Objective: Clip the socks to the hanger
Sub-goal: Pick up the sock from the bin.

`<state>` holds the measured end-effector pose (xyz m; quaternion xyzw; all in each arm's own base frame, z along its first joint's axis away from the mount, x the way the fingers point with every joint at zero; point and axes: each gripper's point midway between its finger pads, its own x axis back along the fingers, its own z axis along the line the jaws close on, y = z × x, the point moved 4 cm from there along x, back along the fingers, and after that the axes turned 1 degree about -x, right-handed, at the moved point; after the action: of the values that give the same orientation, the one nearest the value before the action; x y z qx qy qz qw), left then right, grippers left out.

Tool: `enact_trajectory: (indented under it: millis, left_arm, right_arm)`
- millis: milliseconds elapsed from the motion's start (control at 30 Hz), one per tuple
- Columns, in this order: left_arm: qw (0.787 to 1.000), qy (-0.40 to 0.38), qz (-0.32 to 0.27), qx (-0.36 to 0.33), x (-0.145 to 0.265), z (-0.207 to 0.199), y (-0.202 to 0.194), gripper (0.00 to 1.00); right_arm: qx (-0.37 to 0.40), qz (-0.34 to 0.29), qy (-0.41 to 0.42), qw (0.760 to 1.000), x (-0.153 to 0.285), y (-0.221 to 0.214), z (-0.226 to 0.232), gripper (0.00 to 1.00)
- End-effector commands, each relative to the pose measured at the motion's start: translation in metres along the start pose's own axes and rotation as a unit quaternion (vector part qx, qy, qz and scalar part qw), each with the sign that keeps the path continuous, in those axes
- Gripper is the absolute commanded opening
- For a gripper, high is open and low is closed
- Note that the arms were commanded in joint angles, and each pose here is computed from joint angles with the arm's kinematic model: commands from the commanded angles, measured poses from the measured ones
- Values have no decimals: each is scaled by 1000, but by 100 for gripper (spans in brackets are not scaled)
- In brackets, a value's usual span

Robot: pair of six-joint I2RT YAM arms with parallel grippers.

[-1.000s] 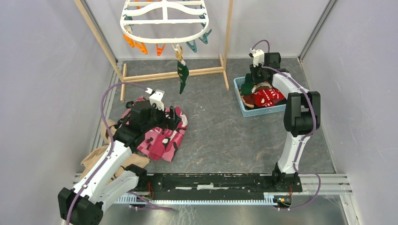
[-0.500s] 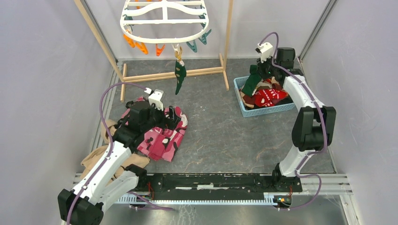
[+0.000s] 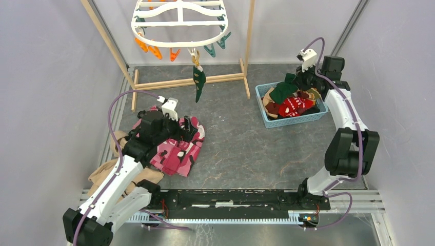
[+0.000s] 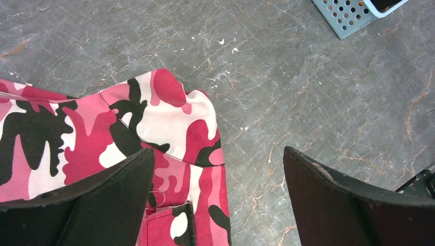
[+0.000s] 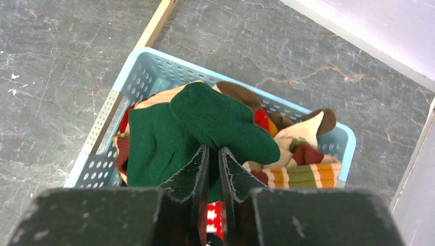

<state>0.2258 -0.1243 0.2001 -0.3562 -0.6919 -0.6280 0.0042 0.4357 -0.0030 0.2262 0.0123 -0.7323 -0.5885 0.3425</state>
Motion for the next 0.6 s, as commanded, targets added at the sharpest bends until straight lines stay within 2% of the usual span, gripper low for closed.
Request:
enact_trajectory:
  millis: [0, 267, 433, 567]
  left_arm:
    - [999, -19, -26, -3, 2, -4, 10, 100]
    - [1000, -21, -21, 0, 0, -4, 9, 100]
    - [1000, -18, -21, 1, 0, -3, 9, 100]
    - [1000, -19, -19, 1, -1, -3, 9, 100]
  right_arm:
    - [3, -9, 0, 1000, 22, -1, 8, 16]
    - [-23, 42, -43, 998, 19, -46, -16, 18]
    - [-25, 81, -67, 994, 15, -71, -30, 30]
    - [-20, 83, -67, 994, 19, -71, -35, 37]
